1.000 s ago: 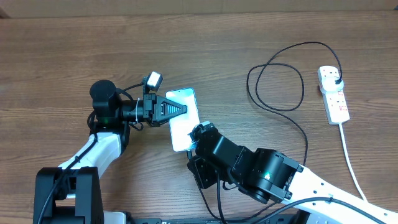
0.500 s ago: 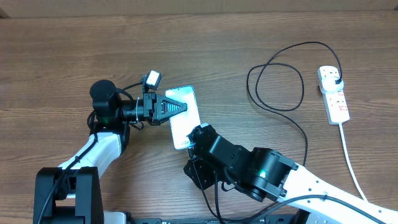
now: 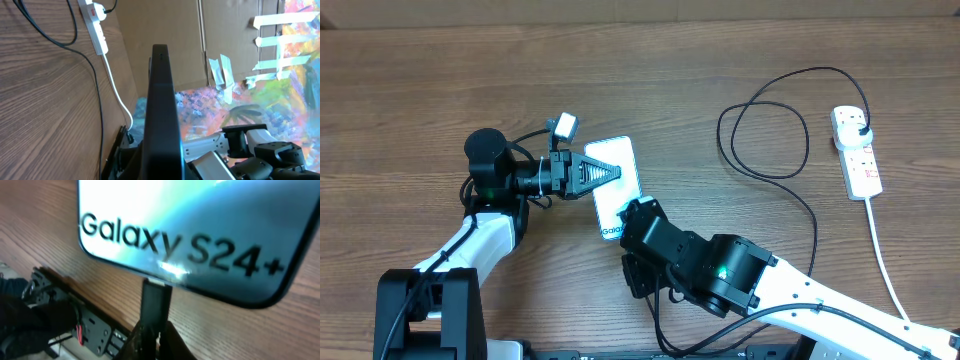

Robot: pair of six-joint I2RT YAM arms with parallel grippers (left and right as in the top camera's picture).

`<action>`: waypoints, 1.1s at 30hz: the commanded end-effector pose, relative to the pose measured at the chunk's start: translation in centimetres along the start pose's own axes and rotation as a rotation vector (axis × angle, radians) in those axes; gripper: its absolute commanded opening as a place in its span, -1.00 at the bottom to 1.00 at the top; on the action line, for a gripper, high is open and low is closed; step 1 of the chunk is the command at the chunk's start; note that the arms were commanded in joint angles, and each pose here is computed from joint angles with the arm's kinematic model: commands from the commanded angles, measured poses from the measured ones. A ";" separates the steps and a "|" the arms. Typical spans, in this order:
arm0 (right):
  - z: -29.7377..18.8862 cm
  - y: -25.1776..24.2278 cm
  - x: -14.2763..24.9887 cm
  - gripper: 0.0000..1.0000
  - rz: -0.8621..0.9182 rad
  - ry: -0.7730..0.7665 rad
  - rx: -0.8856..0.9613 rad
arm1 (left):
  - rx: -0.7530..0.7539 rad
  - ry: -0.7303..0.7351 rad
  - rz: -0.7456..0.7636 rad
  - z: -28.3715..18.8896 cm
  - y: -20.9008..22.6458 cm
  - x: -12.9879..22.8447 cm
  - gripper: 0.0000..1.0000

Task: Plug charger to phone and switch on socket
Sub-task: 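Open the right gripper off the inserted plug and withdraw it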

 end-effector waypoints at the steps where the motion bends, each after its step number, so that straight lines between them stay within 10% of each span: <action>1: -0.3 -0.2 -1.1 -0.92 -0.001 -0.070 0.028 | 0.009 0.065 0.067 0.2 -0.9 0.5 -0.92; 20: -3.2 -1.4 -7.6 -0.89 -0.013 -0.323 0.026 | 0.014 0.162 0.095 2.5 -0.9 2.0 -0.92; 33: -9.0 -2.1 -5.8 0.62 -0.009 -0.236 0.086 | -0.004 0.026 0.077 3.0 -0.8 0.4 -0.92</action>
Point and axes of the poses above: each gripper's point midway between its finger pads, its own z axis out along the fingers, its own y axis along the line the jaws close on, x = y × z, the point moved 5 cm from there along -z, back along the fingers, and after that the axes turned 13 degrees about -z, right-handed, at the moved point
